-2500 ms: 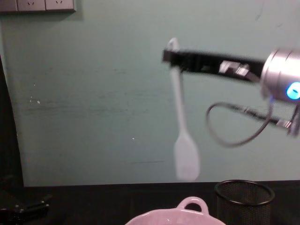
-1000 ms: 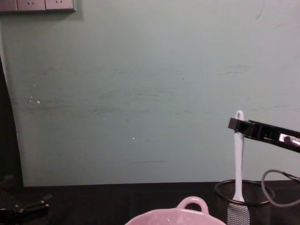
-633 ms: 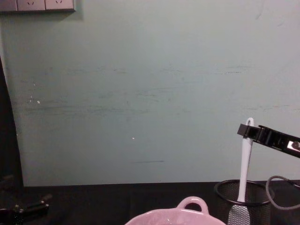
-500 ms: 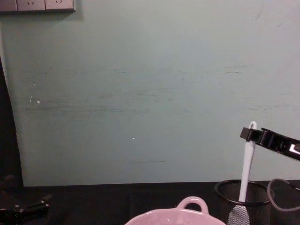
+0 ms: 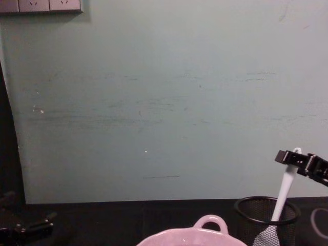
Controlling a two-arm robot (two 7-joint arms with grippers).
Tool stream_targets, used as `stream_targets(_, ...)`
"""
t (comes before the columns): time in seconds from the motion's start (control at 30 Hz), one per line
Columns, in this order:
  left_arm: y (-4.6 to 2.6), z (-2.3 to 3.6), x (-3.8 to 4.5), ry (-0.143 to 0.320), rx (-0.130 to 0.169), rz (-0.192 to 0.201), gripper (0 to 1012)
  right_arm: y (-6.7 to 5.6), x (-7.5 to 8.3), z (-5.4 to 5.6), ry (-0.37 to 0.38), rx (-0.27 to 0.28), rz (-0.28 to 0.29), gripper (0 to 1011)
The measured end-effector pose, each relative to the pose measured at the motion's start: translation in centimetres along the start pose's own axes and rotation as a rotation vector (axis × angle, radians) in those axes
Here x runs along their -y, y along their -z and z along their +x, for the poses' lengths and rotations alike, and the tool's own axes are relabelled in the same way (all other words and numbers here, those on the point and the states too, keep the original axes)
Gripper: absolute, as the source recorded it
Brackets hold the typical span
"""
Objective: Use the one hand to pick up the spoon and stir the clear water in the bowl.
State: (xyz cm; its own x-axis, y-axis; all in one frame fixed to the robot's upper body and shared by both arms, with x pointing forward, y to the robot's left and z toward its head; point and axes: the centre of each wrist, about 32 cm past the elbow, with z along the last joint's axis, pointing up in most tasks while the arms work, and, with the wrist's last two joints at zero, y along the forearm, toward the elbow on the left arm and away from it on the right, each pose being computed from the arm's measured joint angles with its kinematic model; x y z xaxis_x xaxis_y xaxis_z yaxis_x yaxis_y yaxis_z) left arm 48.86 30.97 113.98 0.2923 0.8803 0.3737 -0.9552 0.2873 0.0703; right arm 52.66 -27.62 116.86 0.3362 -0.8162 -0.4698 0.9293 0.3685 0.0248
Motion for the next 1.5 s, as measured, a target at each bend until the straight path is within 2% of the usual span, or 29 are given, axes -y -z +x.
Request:
stream_targets(0.17, 0.00, 0.00, 0.00, 0.000, 0.000, 0.000, 1011, -0.8, 0.7, 0.4, 0.016, 0.019, 0.009, 720)
stream_targets(0.27, 0.00, 0.00, 0.00, 0.000, 0.000, 0.000, 1011, -1.6, 1.2, 0.6, 0.017, 0.050, 0.014, 820)
stream_targets(0.5, 0.00, 0.00, 0.00, 0.000, 0.000, 0.000, 1011, -4.4, 2.2, 0.2, 0.006, 0.189, -0.026, 998)
stream_targets(0.53, 0.00, 0.00, 0.00, 0.000, 0.000, 0.000, 1011, -5.2, 2.4, 0.0, 0.000, 0.221, -0.042, 1004)
stream_targets(0.63, 0.00, 0.00, 0.00, 0.000, 0.000, 0.000, 1011, -6.4, 2.9, -0.4, -0.002, 0.275, -0.074, 1004)
stream_targets(0.67, 0.00, 0.00, 0.00, 0.000, 0.000, 0.000, 1011, -7.1, 3.2, -0.6, 0.000, 0.316, -0.101, 1004)
stream_targets(0.83, 0.00, 0.00, 0.00, 0.000, 0.000, 0.000, 1011, -8.4, 4.1, -1.0, 0.023, 0.429, -0.191, 1004)
stream_targets(0.87, 0.00, 0.00, 0.00, 0.000, 0.000, 0.000, 1011, -8.4, 4.1, -1.0, 0.023, 0.429, -0.191, 1004)
stream_targets(1.0, 0.00, 0.00, 0.00, 0.000, 0.000, 0.000, 1011, -8.3, 4.5, -0.7, 0.065, 0.492, -0.253, 1004)
stream_targets(1.1, 0.00, 0.00, 0.00, 0.000, 0.000, 0.000, 1011, -7.4, 4.4, 0.0, 0.098, 0.524, -0.293, 1004)
stream_targets(1.13, 0.00, 0.00, 0.00, 0.000, 0.000, 0.000, 1012, -7.4, 4.4, 0.0, 0.098, 0.524, -0.293, 1004)
stream_targets(1.17, 0.00, 0.00, 0.00, 0.000, 0.000, 0.000, 1011, -6.9, 4.2, 0.4, 0.110, 0.534, -0.300, 1004)
stream_targets(1.3, 0.00, 0.00, 0.00, 0.000, 0.000, 0.000, 1011, -5.4, 3.4, 1.4, 0.137, 0.576, -0.291, 1004)
stream_targets(1.43, 0.00, 0.00, 0.00, 0.000, 0.000, 0.000, 1011, -4.0, 2.6, 2.1, 0.166, 0.645, -0.252, 1004)
stream_targets(1.5, 0.00, 0.00, 0.00, 0.000, 0.000, 0.000, 1011, -3.1, 2.3, 2.5, 0.178, 0.674, -0.214, 1004)
